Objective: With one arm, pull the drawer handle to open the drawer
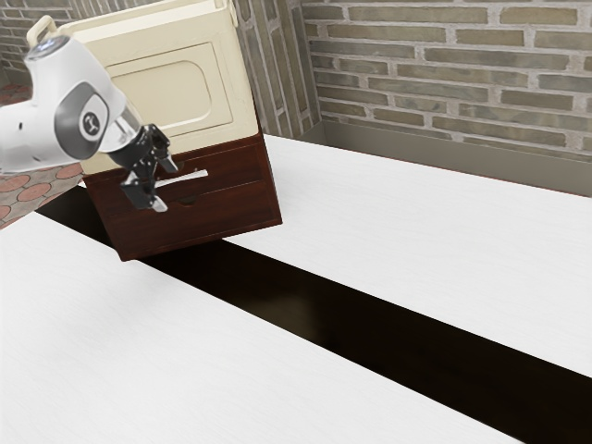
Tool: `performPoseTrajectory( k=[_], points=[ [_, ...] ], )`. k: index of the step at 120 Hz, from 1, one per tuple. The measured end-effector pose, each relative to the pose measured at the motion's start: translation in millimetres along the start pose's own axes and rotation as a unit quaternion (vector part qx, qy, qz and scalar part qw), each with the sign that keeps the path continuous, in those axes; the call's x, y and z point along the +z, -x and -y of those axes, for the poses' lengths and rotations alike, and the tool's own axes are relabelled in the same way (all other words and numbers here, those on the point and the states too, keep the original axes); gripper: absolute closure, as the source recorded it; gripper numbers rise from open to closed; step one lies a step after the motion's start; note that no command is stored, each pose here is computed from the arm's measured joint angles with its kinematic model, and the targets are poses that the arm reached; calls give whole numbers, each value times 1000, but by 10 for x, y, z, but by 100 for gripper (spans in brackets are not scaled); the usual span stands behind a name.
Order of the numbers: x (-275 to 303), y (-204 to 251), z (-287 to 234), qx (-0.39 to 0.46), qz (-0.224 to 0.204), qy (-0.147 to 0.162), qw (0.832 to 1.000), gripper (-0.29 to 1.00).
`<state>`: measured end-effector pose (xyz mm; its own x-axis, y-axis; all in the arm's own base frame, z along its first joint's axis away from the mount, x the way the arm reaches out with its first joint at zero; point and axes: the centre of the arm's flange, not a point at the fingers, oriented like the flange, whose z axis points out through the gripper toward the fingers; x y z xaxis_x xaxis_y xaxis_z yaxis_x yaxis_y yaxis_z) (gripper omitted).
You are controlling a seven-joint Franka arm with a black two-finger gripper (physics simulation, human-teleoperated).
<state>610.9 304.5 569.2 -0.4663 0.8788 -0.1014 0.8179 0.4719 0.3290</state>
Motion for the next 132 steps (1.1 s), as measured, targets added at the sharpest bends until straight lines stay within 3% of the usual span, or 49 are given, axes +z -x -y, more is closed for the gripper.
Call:
performPoseTrajectory(
  k=[68,98,132],
  points=[
    [129,8,-70,5,2,21,1000,0],
    [183,1,-47,2,3,19,1000,19],
    [231,-18,10,-9,12,13,1000,28]
  ],
)
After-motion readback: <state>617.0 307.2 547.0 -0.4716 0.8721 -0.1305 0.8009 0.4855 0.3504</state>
